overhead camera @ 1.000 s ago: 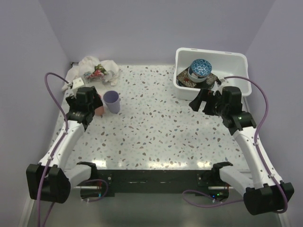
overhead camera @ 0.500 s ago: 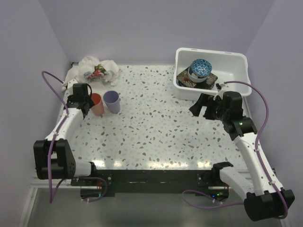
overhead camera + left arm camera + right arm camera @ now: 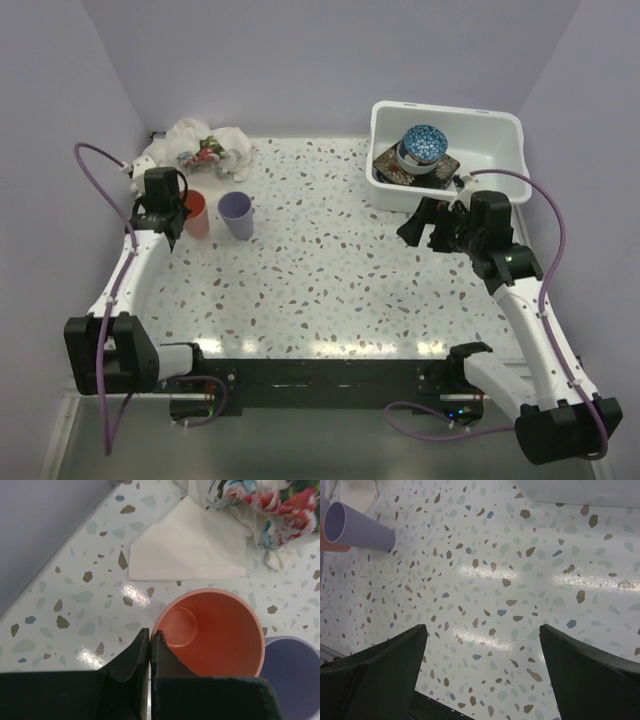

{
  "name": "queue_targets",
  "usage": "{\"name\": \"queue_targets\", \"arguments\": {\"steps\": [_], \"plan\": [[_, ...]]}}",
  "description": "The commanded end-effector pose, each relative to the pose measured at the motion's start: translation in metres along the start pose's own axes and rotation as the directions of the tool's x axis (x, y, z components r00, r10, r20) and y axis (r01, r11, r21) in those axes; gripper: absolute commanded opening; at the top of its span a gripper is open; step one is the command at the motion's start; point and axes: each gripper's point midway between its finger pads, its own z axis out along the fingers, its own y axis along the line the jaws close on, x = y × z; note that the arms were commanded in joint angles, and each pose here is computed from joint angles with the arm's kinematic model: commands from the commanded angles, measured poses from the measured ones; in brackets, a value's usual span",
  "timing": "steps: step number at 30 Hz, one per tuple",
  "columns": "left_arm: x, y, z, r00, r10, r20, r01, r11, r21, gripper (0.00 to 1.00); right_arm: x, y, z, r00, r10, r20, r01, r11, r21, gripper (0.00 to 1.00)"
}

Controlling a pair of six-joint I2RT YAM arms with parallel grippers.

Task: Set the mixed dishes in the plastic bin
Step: Pick up the cup from the center of the board, then pass from the left arm to the right

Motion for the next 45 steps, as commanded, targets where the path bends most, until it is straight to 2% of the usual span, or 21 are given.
{"name": "queue_targets", "arguments": {"steps": [1,3,7,13,16,20,28,37,45], "plan": [[-0.078,-0.01,-0.044,0.982,-0.036,0.186,0.026,0.998,0.052,0.0,-0.021,0.024,-0.015,0.998,-0.047,0.039,0.05,0.996,-0.077,0.98],[-0.086,-0.015,-0.057,0.98,-0.015,0.199,0.003,0.998,0.061,0.0,-0.025,0.03,-0.018,0.997,-0.052,0.05,0.056,0.994,-0.091,0.98],[-0.116,-0.051,-0.104,0.956,0.026,0.292,-0.074,0.985,0.156,0.0,-0.033,0.039,-0.025,0.997,-0.045,0.07,0.053,0.992,-0.112,0.98],[-0.123,-0.102,-0.161,0.949,0.034,0.313,-0.152,0.92,0.361,0.0,-0.048,0.057,-0.039,0.993,-0.037,0.108,0.053,0.987,-0.152,0.98],[-0.101,-0.135,-0.183,0.954,0.071,0.291,-0.204,0.866,0.457,0.0,-0.056,0.066,-0.044,0.991,-0.035,0.126,0.056,0.984,-0.168,0.98],[-0.054,-0.181,-0.213,0.955,0.146,0.257,-0.271,0.78,0.565,0.0,-0.061,0.076,-0.047,0.991,-0.022,0.132,0.047,0.981,-0.188,0.98],[0.021,-0.242,-0.258,0.925,0.267,0.269,-0.379,0.673,0.636,0.0,-0.058,0.092,-0.047,0.993,-0.023,0.118,0.045,0.98,-0.195,0.98],[0.064,-0.273,-0.284,0.889,0.337,0.309,-0.457,0.63,0.629,0.0,-0.044,0.106,-0.03,0.996,-0.063,0.058,0.071,0.986,-0.152,0.92],[0.073,-0.28,-0.293,0.884,0.339,0.322,-0.468,0.622,0.628,0.0,-0.023,0.114,-0.006,0.992,-0.127,-0.014,0.126,0.991,-0.052,0.8]]}}
